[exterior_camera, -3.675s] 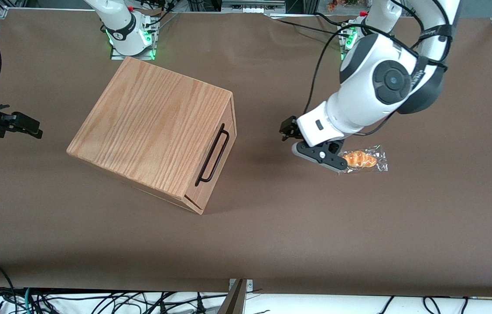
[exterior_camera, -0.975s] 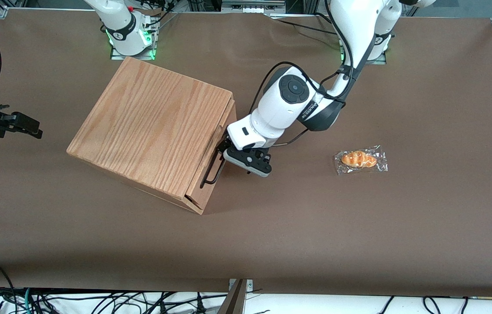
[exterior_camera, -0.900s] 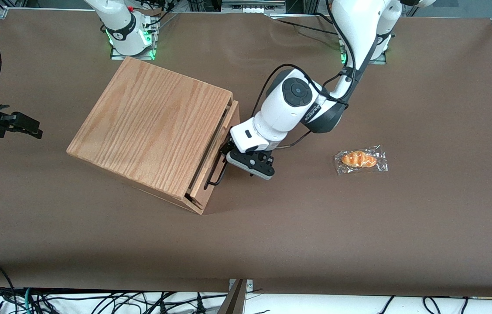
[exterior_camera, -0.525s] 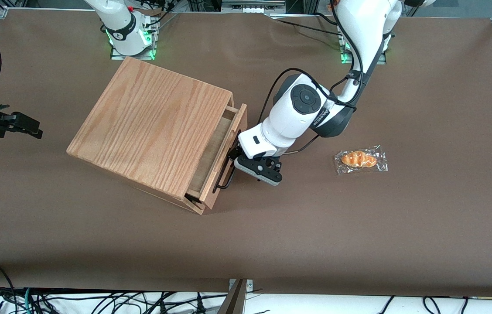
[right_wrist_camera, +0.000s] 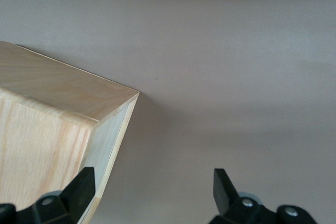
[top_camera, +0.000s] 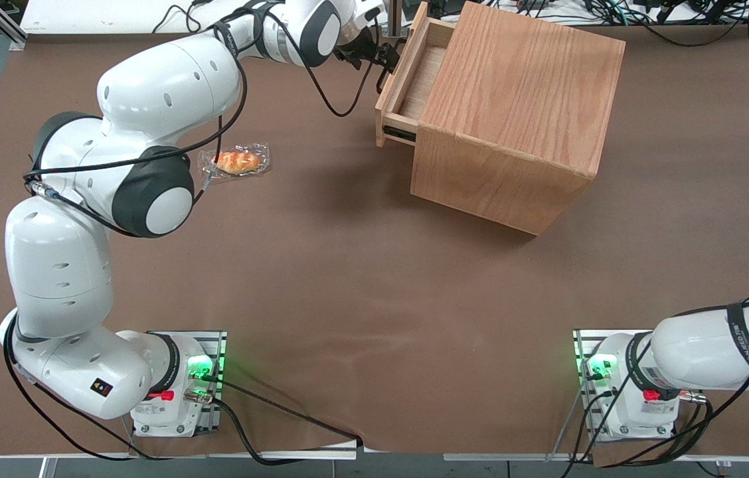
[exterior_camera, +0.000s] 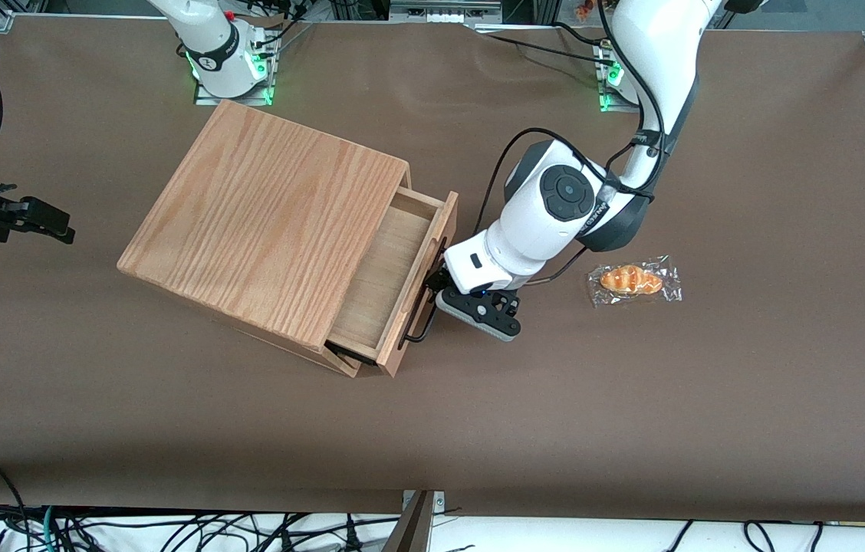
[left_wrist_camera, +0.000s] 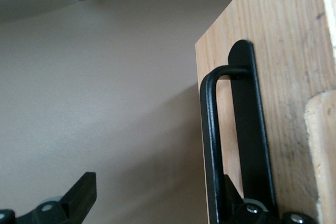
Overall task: Open top drawer with left arm
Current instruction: 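Pull the handle with the left gripper, sliding the drawer out of the box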
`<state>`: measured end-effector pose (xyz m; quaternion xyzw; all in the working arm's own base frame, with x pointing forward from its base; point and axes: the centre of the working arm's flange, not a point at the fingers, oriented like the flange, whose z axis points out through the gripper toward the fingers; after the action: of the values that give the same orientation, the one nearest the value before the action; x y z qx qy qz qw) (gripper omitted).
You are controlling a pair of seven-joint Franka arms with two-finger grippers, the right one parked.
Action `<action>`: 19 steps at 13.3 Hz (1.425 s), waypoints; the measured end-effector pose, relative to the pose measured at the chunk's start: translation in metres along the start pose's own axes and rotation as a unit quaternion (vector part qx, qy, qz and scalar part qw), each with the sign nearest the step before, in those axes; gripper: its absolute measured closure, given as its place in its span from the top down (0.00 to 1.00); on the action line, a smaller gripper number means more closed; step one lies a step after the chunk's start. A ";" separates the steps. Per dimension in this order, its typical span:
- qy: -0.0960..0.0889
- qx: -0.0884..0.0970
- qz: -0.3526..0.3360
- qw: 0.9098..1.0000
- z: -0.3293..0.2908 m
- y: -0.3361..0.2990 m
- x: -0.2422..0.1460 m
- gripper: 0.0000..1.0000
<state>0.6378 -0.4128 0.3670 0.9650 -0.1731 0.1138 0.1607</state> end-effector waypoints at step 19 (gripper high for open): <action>-0.020 0.004 0.000 1.000 -0.011 -0.040 0.006 1.00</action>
<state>0.6560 -0.3756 0.3676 0.9677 -0.1758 0.0949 0.1538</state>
